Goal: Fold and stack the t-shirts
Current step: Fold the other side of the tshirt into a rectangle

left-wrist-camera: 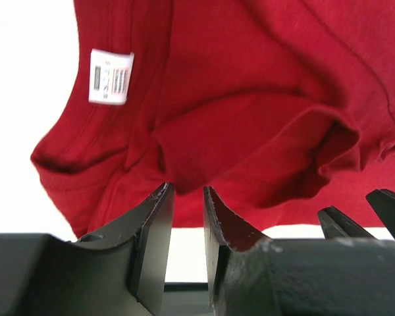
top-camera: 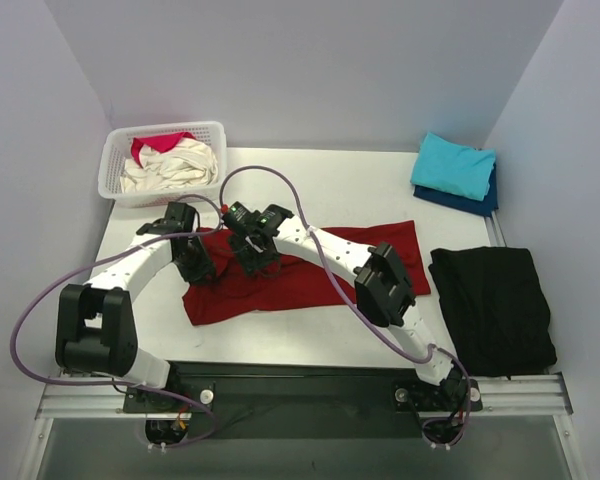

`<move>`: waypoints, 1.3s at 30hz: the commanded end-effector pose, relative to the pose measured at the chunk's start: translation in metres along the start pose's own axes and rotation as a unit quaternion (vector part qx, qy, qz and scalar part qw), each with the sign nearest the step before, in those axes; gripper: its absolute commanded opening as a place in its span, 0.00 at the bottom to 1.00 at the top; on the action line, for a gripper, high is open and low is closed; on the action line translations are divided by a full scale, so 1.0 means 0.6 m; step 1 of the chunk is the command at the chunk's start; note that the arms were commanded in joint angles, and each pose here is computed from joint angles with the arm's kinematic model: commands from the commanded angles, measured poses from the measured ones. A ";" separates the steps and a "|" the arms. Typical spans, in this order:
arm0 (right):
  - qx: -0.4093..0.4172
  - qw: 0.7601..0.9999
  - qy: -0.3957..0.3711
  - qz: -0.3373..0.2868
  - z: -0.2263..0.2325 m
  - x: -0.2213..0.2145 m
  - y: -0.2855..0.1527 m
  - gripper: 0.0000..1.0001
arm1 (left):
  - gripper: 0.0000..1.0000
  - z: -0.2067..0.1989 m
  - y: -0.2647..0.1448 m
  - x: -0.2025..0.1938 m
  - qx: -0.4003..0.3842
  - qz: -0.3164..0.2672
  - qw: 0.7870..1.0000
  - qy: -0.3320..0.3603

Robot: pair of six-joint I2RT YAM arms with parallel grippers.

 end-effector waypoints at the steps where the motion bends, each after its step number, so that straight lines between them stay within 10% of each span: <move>1: -0.003 1.000 -0.011 -0.005 0.002 0.008 0.000 0.40 | 0.35 -0.008 0.017 0.018 -0.017 -0.023 1.000 0.007; 11: 0.001 1.000 -0.017 -0.004 0.006 0.011 0.018 0.40 | 0.28 -0.002 0.034 0.032 0.004 -0.038 0.999 0.015; 15: 0.006 1.000 -0.018 -0.002 0.009 0.011 0.022 0.40 | 0.01 0.000 0.031 0.039 0.009 -0.043 0.999 0.017; 39: -0.002 0.999 -0.014 0.034 0.003 -0.023 0.049 0.33 | 0.00 0.002 -0.012 0.026 -0.003 -0.039 0.999 0.030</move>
Point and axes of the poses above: each gripper's point midway between its finger pads, its own y axis out along the fingers, its own z axis along the line the jaws close on, x = y × z, the point moved 8 cm from there along -y, back along the fingers, and after that the axes turned 5 degrees about y, right-handed, at the moved point
